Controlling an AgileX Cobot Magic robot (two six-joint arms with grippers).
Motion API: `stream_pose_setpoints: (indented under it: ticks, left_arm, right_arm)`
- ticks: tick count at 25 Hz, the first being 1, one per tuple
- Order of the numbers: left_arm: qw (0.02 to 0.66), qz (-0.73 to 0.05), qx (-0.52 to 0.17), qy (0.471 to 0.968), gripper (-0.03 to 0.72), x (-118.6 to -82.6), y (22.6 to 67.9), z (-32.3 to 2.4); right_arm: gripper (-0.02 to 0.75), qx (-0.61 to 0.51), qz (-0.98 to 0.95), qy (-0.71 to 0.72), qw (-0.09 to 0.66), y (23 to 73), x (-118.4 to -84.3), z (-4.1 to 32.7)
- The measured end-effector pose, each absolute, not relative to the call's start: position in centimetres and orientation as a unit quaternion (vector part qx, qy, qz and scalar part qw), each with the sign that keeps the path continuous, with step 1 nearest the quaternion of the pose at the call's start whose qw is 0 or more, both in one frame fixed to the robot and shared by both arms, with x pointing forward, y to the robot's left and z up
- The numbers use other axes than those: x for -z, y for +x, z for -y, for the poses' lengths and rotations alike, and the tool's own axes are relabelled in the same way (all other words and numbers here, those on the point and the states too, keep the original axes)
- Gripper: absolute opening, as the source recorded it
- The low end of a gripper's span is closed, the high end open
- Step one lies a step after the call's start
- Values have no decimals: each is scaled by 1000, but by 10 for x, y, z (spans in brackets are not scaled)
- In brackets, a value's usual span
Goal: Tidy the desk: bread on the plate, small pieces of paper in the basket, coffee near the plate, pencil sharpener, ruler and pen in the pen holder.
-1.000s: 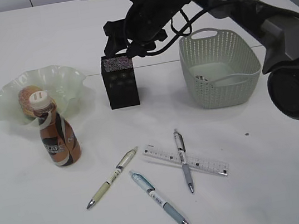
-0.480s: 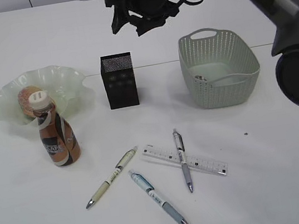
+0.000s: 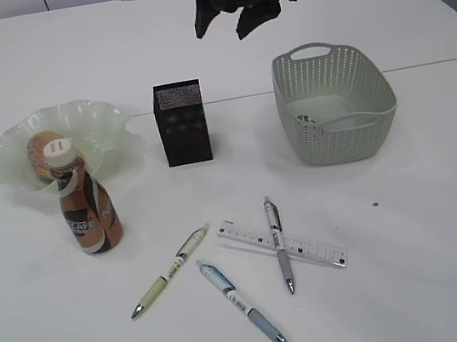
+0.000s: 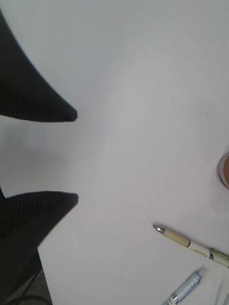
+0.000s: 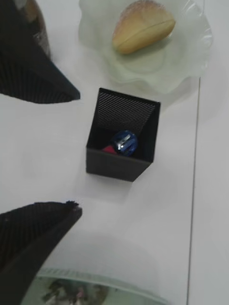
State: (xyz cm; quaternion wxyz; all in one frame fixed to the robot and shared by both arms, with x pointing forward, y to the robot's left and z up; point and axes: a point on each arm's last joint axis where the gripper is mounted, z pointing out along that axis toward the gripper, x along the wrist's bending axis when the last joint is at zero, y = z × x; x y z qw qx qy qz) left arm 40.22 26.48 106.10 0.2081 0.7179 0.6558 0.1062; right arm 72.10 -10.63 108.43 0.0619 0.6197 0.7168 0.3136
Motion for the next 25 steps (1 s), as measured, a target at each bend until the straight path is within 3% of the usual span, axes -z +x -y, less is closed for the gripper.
stream_pose_setpoints:
  ticks: [12, 19, 25]
  left_arm:
    - [207, -656, -106, 718, 349, -1060, 402, -265]
    - [207, -656, -106, 718, 349, -1060, 402, -265]
    - [198, -651, -117, 724, 349, -1060, 402, -267]
  right_arm:
    - [479, -182, -763, 618, 50, 638, -1089, 124]
    - [478, -113, -808, 578, 22, 586, -1065, 124]
    - [478, -68, -877, 475, 1, 557, -1037, 102]
